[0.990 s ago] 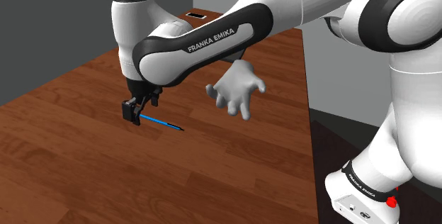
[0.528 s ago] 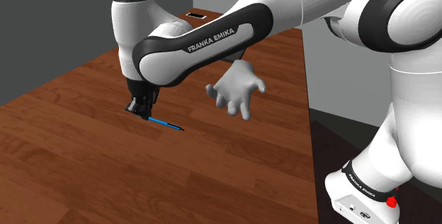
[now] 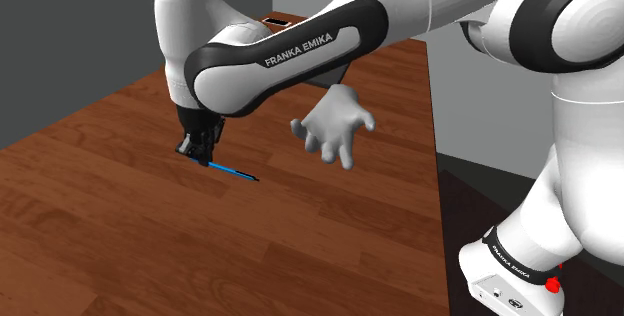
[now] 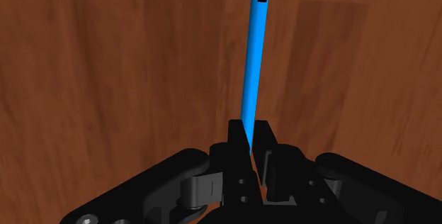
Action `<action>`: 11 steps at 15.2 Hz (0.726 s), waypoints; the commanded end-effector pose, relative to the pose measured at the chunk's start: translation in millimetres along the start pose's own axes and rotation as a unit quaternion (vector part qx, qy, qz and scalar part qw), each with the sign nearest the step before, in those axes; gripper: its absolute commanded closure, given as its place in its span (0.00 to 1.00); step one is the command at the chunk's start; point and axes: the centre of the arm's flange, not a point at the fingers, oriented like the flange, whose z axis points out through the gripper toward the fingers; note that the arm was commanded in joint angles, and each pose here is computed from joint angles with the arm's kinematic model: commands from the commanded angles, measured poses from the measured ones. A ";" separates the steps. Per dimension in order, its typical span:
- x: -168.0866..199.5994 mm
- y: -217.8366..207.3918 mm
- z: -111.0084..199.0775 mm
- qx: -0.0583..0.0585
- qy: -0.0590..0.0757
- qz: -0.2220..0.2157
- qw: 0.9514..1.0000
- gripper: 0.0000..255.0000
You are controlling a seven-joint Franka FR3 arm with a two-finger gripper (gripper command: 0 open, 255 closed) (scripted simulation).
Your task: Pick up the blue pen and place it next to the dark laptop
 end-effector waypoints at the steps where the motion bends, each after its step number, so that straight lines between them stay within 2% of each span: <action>1: 0.5 0.2 -10.8 0.000 0.000 0.000 1.000 1.00; 11: 5.5 -1.2 -63.3 0.000 0.000 0.000 1.000 1.00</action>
